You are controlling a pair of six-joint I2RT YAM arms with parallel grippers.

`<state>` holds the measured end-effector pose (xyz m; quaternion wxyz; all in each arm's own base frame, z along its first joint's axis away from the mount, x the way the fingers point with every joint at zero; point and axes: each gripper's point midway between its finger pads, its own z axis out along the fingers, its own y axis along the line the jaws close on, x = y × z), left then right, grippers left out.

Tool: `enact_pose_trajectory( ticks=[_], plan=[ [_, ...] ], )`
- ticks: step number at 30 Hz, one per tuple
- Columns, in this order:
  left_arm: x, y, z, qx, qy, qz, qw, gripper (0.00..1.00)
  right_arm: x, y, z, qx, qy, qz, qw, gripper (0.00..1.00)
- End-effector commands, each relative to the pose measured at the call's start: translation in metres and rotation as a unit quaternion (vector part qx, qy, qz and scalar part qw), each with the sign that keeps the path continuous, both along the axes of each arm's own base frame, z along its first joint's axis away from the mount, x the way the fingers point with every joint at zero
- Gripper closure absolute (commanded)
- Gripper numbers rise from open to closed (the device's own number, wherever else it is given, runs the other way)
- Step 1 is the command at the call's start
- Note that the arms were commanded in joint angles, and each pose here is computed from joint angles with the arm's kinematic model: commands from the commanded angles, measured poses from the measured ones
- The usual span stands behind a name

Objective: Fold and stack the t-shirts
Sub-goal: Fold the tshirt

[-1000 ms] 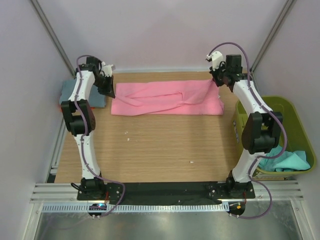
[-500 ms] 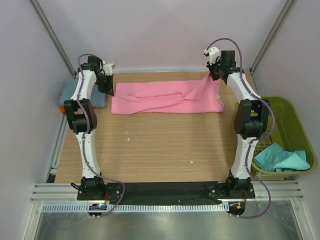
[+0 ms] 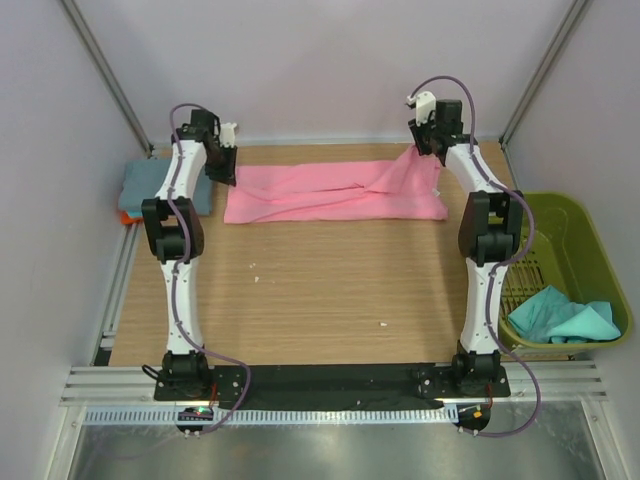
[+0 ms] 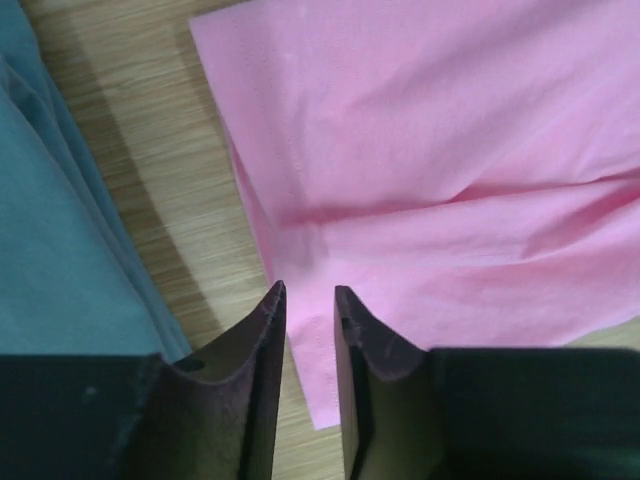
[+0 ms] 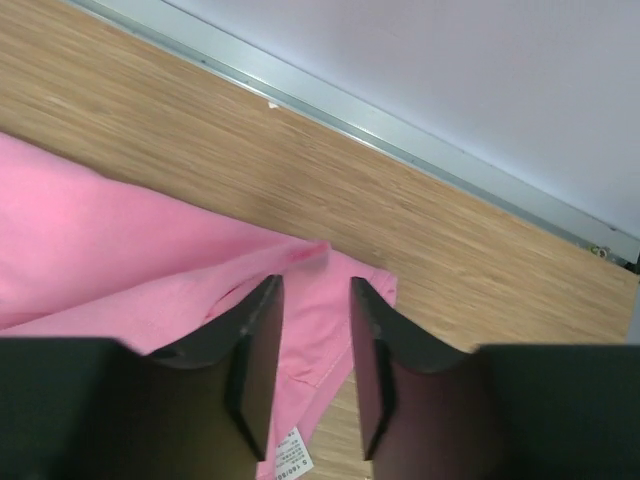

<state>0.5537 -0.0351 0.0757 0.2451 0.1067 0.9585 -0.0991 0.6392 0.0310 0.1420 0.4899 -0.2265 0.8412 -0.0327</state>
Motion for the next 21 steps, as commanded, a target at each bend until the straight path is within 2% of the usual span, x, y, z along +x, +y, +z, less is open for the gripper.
enact_pose_trajectory(
  ticks=[1, 2, 7, 9, 11, 12, 16, 21],
  plan=[
    [0.020, -0.004, 0.028, 0.029, -0.053, 0.020, 0.998, 0.71, 0.020, -0.010, 0.049, -0.003, -0.076, -0.044, 0.996, 0.58],
    [0.021, -0.003, 0.037, 0.037, -0.062, 0.026, 0.997, 0.64, 0.019, -0.010, 0.053, 0.000, -0.081, -0.047, 0.996, 0.55],
    [0.017, 0.002, 0.086, 0.053, -0.108, 0.042, 0.992, 0.55, 0.001, -0.008, 0.078, 0.039, -0.083, -0.066, 0.994, 0.48],
    [0.012, -0.006, 0.095, 0.035, -0.113, 0.023, 0.993, 0.50, -0.009, 0.002, 0.073, 0.087, -0.058, -0.072, 0.992, 0.46],
    [0.001, -0.018, 0.081, 0.021, -0.087, 0.004, 0.996, 0.46, -0.024, 0.014, 0.053, 0.129, -0.014, -0.072, 0.989, 0.46],
    [-0.005, -0.025, 0.074, 0.011, -0.075, -0.009, 0.997, 0.46, -0.031, 0.025, 0.044, 0.175, 0.012, -0.075, 0.982, 0.46],
    [-0.030, -0.054, 0.038, -0.023, -0.016, -0.059, 0.998, 0.45, -0.060, 0.050, -0.008, 0.249, 0.113, -0.077, 0.959, 0.48],
    [-0.058, -0.073, 0.004, -0.063, 0.048, -0.087, 0.993, 0.48, -0.070, 0.056, -0.044, 0.268, 0.160, -0.084, 0.946, 0.50]
  ],
)
